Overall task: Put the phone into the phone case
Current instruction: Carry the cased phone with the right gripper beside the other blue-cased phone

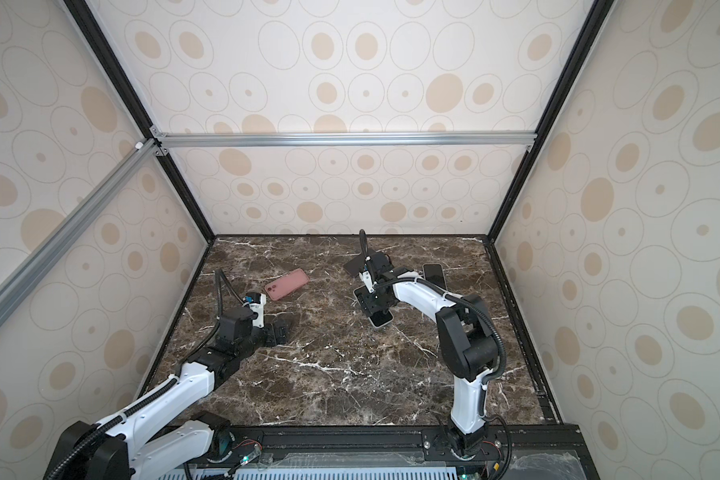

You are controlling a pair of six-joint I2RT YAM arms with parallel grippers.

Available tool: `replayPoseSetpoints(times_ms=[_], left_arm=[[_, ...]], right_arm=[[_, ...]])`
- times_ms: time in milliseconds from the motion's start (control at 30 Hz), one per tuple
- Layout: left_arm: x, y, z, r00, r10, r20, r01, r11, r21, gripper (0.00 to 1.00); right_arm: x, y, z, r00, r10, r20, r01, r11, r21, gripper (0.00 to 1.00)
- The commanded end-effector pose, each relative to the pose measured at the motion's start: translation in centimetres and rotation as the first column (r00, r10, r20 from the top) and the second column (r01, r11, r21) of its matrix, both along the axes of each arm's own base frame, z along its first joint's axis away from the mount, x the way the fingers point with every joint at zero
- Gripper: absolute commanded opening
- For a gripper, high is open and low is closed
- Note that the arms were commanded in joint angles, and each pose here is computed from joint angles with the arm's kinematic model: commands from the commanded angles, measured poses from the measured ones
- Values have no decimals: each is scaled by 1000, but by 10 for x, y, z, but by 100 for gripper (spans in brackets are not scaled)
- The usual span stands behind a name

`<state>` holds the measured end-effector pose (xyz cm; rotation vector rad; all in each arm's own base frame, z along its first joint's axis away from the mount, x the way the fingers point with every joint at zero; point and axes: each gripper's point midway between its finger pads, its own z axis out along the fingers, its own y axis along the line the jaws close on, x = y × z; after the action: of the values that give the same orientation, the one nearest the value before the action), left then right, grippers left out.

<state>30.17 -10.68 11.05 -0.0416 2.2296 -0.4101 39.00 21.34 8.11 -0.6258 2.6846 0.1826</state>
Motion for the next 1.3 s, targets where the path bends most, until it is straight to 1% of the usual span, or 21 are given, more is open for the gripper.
replayPoseSetpoints(times_ms=[0,100,233,333,433,600,633,667,967,1067,1267], left_arm=[[10,-3,19,999,-15,48,15,1000,1,99],[10,-2,19,999,-15,46,15,1000,5,99],[10,0,20,999,-5,48,4,1000,13,100],[11,0,22,999,-1,51,1,1000,12,100],[11,1,23,999,0,50,-1,1000,15,100],[14,7,25,998,33,48,-35,999,34,100],[14,7,26,998,35,47,-36,999,36,100],[15,7,26,998,39,48,-41,998,37,100],[15,14,29,996,71,58,-74,996,49,100],[16,21,28,992,118,54,-120,991,53,100],[16,23,24,991,131,36,-133,989,61,100]], right_arm=[[20,-20,20,989,-147,33,147,989,-6,16],[34,-34,21,975,-224,12,224,975,15,16],[52,-49,22,958,-287,8,287,958,15,16],[67,-63,19,944,-331,6,331,944,-5,17],[80,-78,17,930,-368,23,368,928,-47,18],[98,-90,7,915,-403,19,404,913,-60,19],[104,-104,4,902,-432,15,432,900,-62,19],[108,-108,0,895,-446,9,445,893,-64,19],[131,-122,-25,883,-470,-17,467,880,-84,20],[135,-126,-33,875,-483,-34,479,873,-86,21],[136,-131,-45,866,-495,-68,489,867,-92,26]])
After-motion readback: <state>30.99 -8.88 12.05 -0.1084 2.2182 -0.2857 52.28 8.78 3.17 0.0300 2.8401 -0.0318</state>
